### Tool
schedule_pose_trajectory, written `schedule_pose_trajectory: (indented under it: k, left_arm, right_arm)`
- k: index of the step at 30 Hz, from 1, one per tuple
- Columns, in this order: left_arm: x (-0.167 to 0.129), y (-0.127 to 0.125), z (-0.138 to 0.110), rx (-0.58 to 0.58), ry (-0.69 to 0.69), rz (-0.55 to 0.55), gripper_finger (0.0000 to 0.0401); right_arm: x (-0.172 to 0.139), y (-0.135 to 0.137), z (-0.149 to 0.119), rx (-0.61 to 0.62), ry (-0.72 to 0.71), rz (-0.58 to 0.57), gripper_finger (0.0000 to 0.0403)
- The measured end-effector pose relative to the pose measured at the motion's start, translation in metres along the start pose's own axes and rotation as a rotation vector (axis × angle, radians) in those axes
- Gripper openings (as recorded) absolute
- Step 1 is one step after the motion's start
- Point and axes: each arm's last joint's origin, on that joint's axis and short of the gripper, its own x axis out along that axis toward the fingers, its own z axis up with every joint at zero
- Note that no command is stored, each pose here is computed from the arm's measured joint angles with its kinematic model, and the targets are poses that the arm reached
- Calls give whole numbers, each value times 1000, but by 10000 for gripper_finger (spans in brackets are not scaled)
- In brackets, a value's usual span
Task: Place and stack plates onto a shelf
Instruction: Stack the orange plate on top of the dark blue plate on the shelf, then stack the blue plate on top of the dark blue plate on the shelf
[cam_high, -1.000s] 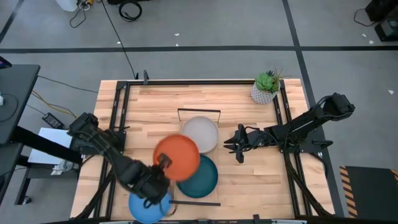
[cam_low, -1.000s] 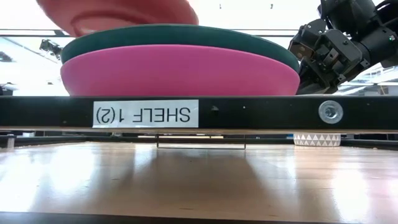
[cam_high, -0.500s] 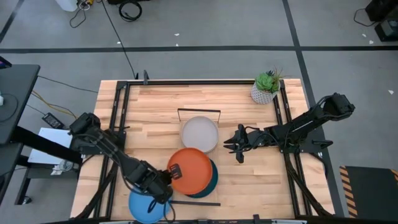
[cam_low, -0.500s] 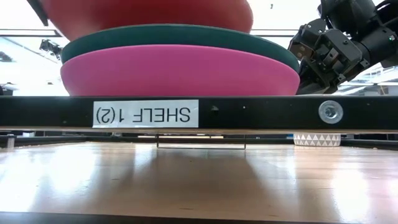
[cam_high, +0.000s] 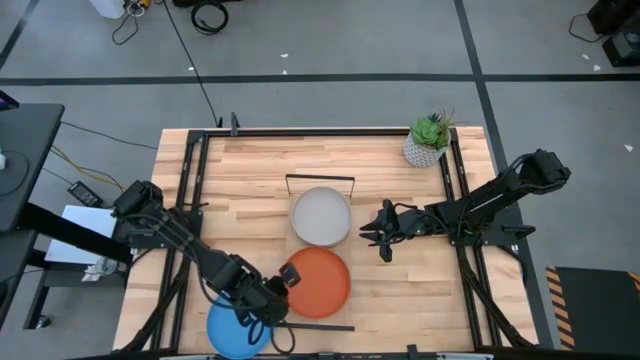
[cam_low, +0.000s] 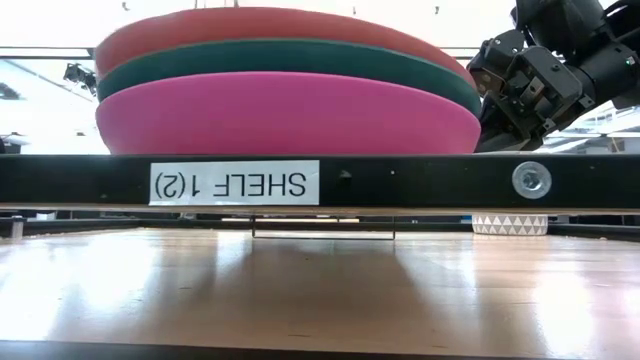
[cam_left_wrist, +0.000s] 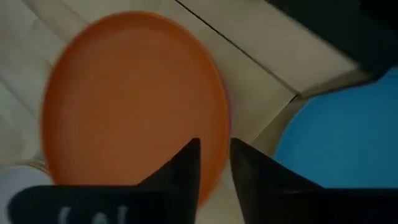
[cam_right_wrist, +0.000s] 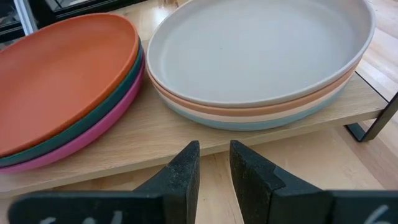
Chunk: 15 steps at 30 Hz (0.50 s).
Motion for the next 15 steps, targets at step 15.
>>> schedule_pose_trajectory:
  k: [15]
  left_arm:
    - [-17,-25,-34,-465,200,-4,114]
  right_arm:
    - [0,0,0,-1,2,0,94]
